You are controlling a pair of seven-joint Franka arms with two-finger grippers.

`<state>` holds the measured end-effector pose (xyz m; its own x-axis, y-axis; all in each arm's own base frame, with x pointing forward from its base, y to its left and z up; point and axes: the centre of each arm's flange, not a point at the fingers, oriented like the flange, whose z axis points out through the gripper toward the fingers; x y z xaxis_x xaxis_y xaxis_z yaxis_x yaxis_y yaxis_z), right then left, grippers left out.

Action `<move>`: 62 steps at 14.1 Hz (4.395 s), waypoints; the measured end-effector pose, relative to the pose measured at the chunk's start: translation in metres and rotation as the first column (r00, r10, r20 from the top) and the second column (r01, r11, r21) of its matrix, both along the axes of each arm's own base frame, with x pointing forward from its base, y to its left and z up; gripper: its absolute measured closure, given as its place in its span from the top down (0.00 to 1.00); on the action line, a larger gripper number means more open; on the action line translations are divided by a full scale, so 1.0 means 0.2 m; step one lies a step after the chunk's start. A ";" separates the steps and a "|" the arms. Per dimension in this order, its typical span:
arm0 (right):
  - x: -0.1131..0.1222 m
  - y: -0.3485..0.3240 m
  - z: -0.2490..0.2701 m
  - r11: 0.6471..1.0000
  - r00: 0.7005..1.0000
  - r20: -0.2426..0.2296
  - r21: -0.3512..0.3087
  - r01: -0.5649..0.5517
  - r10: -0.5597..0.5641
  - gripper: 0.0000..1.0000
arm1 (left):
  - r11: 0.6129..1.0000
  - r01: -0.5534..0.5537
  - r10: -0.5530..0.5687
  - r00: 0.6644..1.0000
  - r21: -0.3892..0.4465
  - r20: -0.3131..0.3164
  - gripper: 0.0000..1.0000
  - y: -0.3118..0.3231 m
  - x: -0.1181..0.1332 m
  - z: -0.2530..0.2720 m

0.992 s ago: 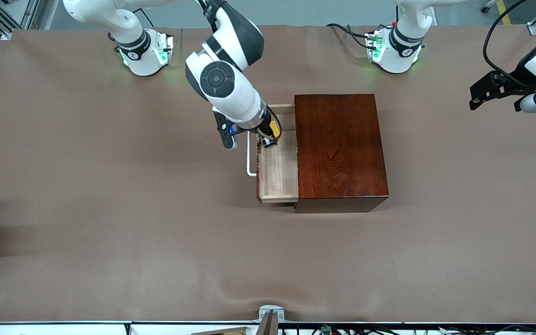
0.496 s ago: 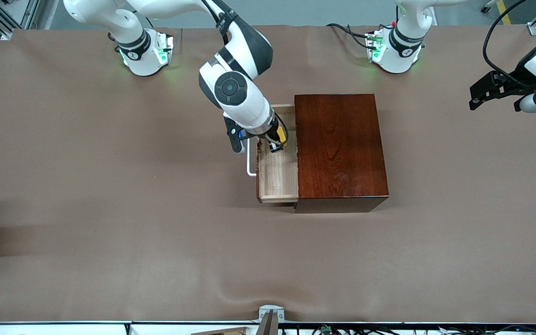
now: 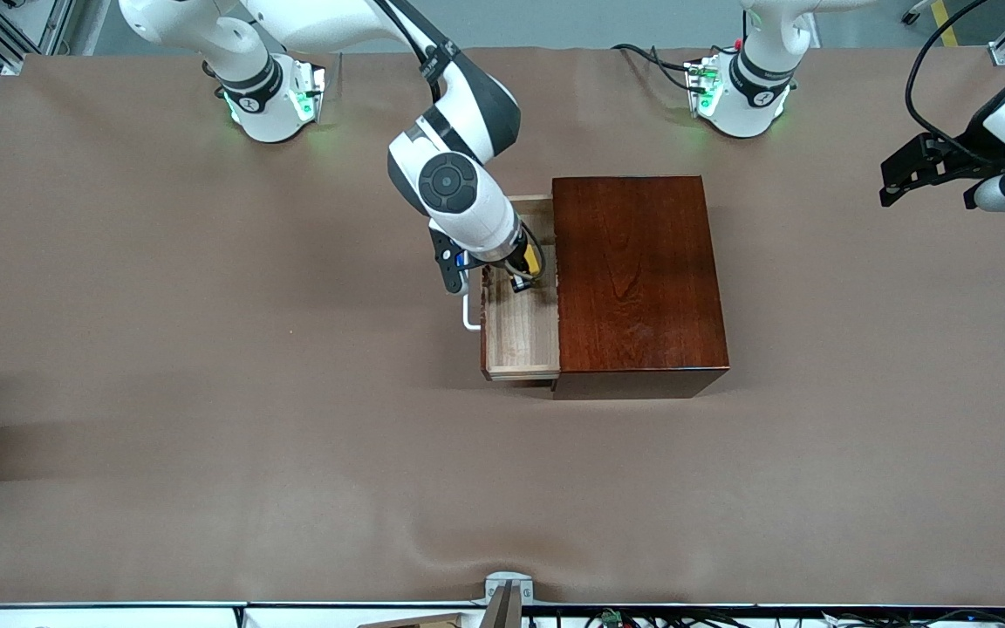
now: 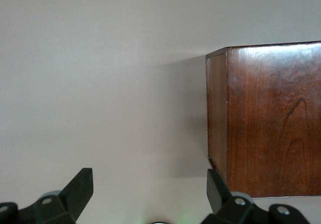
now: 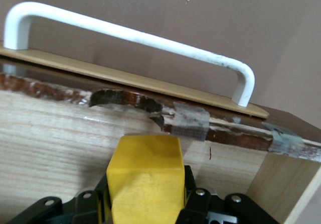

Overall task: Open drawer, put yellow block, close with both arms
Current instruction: 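Lower the cube into the open drawer and open the right gripper, then retract the right gripper while the left gripper reaches the drawer handle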

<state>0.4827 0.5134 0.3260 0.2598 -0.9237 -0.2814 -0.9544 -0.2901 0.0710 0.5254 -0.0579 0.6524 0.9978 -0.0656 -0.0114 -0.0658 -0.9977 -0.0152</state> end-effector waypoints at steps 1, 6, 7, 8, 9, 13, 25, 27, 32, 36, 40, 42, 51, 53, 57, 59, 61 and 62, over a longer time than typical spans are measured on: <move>0.00 0.00 -0.01 1.000 1.000 -0.002 -0.002 0.000 0.000 0.56 | 1.000 0.000 0.000 1.000 0.000 0.000 1.00 0.00 0.00 0.00; 0.00 0.00 -0.03 1.000 1.000 -0.005 -0.006 0.001 -0.001 0.61 | 1.000 0.000 0.000 1.000 0.000 -0.001 1.00 0.00 0.00 0.00; 0.00 0.00 -0.03 1.000 1.000 -0.005 -0.006 0.001 -0.001 0.71 | 1.000 0.000 0.000 1.000 0.000 -0.002 1.00 0.00 0.00 0.00; 0.00 0.00 -0.03 1.000 1.000 -0.004 -0.006 0.002 -0.002 0.80 | 1.000 0.000 0.000 1.000 0.000 -0.003 1.00 0.00 0.00 -0.01; 0.00 0.00 -0.03 1.000 1.000 -0.004 -0.005 0.003 -0.003 0.89 | 1.000 0.000 0.000 1.000 0.000 -0.004 1.00 0.00 0.00 -0.01; 0.04 -0.01 0.03 1.000 1.000 0.010 0.003 0.010 -0.010 1.00 | 1.000 0.001 -0.001 1.000 0.001 -0.006 1.00 0.00 0.00 -0.01; 0.49 -0.57 0.66 0.999 0.996 -0.085 -0.030 -0.020 0.017 1.00 | 1.000 0.010 -0.010 1.000 0.000 0.001 1.00 -0.05 0.00 -0.01; 0.52 -0.68 0.73 0.998 0.995 -0.071 -0.025 -0.066 0.064 1.00 | 1.000 -0.006 0.006 1.000 0.002 0.000 1.00 -0.12 -0.01 -0.01; 0.62 -0.98 0.89 0.980 0.980 -0.019 -0.004 -0.198 0.197 1.00 | 0.998 -0.061 0.061 0.998 0.004 -0.008 1.00 -0.44 -0.02 -0.06; 0.66 -1.26 1.04 0.936 0.935 0.039 0.005 -0.353 0.353 1.00 | 0.990 -0.138 0.138 0.989 0.003 -0.044 1.00 -0.75 -0.01 -0.18; 0.71 -1.51 1.11 0.896 0.895 0.070 0.020 -0.443 0.441 1.00 | 0.980 -0.200 0.199 0.977 -0.004 -0.080 1.00 -1.11 0.00 -0.33; 0.72 -1.62 1.14 0.873 0.871 0.085 0.028 -0.487 0.483 1.00 | 0.972 -0.234 0.231 0.970 -0.023 -0.079 1.00 -1.26 0.01 -0.40; 0.69 -2.06 1.32 0.771 0.765 0.154 0.030 -0.636 0.626 1.00 | 0.762 -0.616 0.608 0.787 -0.201 -0.103 1.00 -2.17 -0.10 -0.93; 0.68 -2.14 1.36 0.743 0.735 0.159 0.013 -0.670 0.660 1.00 | 0.666 -0.700 0.693 0.709 -0.259 -0.131 1.00 -2.36 -0.11 -1.05; 0.63 -2.25 1.45 0.651 0.637 0.160 -0.052 -0.757 0.754 1.00 | 0.501 -0.784 0.806 0.577 -0.367 -0.132 1.00 -2.61 -0.11 -1.27; 0.62 -2.32 1.49 0.606 0.589 0.177 -0.069 -0.792 0.789 1.00 | 0.446 -0.806 0.841 0.527 -0.390 -0.126 1.00 -2.72 -0.17 -1.39; 0.61 -2.42 1.52 0.555 0.534 0.179 -0.094 -0.827 0.826 1.00 | 0.371 -0.847 0.879 0.453 -0.381 -0.150 1.00 -2.78 -0.22 -1.52; 0.60 -2.46 1.54 0.529 0.507 0.178 -0.108 -0.842 0.843 1.00 | 0.342 -0.864 0.896 0.419 -0.370 -0.151 1.00 -2.80 -0.23 -1.60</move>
<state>0.6025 0.0218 0.6336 0.9615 -0.2426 -0.1291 -0.2528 -0.9651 -0.0687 0.4787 -0.6183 0.3321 0.4776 0.8679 -0.1364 0.8386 -0.4041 0.3652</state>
